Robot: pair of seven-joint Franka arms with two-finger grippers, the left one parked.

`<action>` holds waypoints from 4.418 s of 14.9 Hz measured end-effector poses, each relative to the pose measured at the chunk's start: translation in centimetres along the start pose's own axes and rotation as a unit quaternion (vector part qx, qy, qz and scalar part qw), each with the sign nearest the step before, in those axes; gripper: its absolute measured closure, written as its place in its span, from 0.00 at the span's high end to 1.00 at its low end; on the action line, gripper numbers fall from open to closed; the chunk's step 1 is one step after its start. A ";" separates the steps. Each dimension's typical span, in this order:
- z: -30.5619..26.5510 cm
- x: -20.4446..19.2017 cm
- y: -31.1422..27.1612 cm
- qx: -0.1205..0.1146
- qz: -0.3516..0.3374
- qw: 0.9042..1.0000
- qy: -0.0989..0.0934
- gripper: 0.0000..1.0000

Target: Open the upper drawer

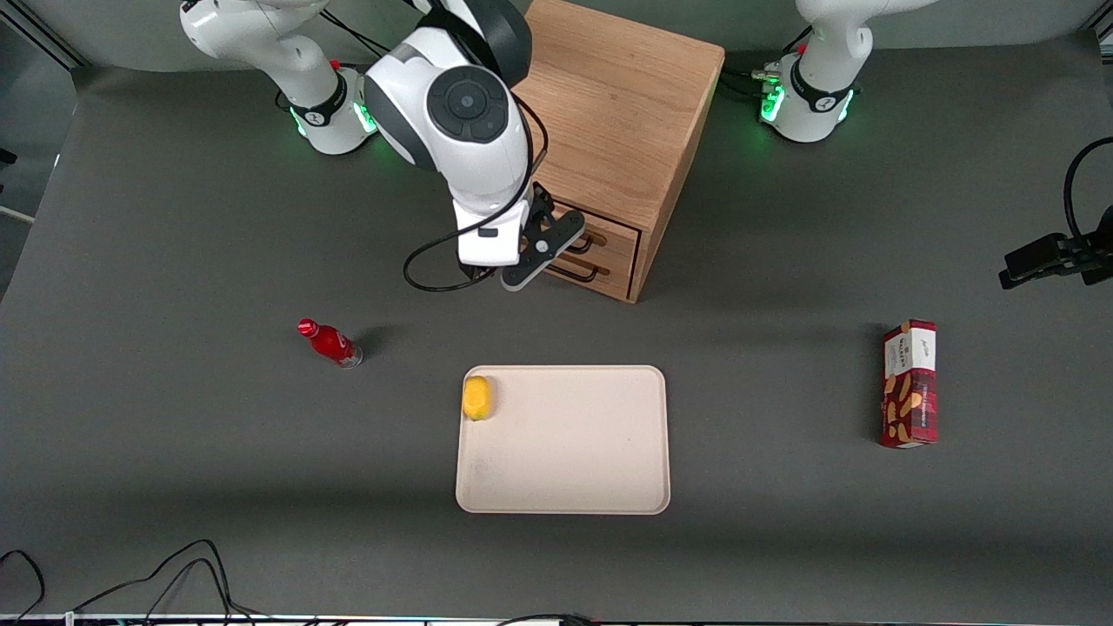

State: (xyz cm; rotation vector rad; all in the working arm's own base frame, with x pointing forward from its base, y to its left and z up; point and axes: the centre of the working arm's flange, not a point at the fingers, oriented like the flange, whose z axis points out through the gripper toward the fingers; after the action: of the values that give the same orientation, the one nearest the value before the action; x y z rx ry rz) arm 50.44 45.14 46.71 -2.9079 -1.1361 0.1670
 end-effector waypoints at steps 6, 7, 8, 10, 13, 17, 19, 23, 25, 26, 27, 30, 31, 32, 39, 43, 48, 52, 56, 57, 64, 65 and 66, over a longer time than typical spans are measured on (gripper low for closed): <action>2.0 -0.3 0.2 0.031 -0.030 0.999 0.005 1.00; 2.4 -0.5 0.3 0.038 -0.031 0.999 0.005 1.00; 2.7 -0.6 0.5 0.044 -0.031 0.999 0.007 1.00; 3.4 -0.8 0.9 0.054 -0.032 0.998 0.009 1.00; 4.5 -1.1 1.0 0.059 -0.035 0.998 0.010 1.00; 4.6 -1.6 0.5 0.055 -0.045 0.997 0.020 1.00; 4.9 -1.7 0.3 0.055 -0.046 0.997 0.023 1.00; 5.1 -2.0 0.3 0.053 -0.055 0.997 0.025 1.00; 4.8 -2.3 0.8 0.054 -0.059 0.996 0.027 1.00; 4.6 -2.4 1.1 0.058 -0.060 0.996 0.028 1.00; 4.3 -2.5 1.4 0.062 -0.059 0.996 0.030 1.00; 4.2 -2.9 2.6 0.070 -0.056 0.996 0.029 1.00; 4.3 -2.9 2.7 0.071 -0.055 0.996 0.028 1.00; 4.3 -2.9 2.7 0.071 -0.055 0.996 0.028 1.00; 3.9 -3.0 1.7 0.095 -0.053 0.994 0.029 1.00; 3.9 -3.0 1.4 0.097 -0.054 0.993 0.029 1.00; 4.4 -3.1 1.3 0.098 -0.055 0.993 0.026 1.00; 4.9 -2.9 1.4 0.100 -0.054 0.993 0.029 1.00; 5.5 -2.6 1.4 0.102 -0.052 0.993 0.037 1.00; 5.7 -2.5 1.5 0.102 -0.051 0.993 0.038 1.00; 6.9 -1.9 2.0 0.093 -0.056 0.993 0.044 1.00; 7.0 -1.9 2.2 0.089 -0.058 0.993 0.043 1.00; 7.2 -1.8 2.4 0.087 -0.057 0.994 0.042 1.00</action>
State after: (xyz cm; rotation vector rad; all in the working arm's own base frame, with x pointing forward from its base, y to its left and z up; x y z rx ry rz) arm 49.95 41.98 39.60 -2.6643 -1.2041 0.1332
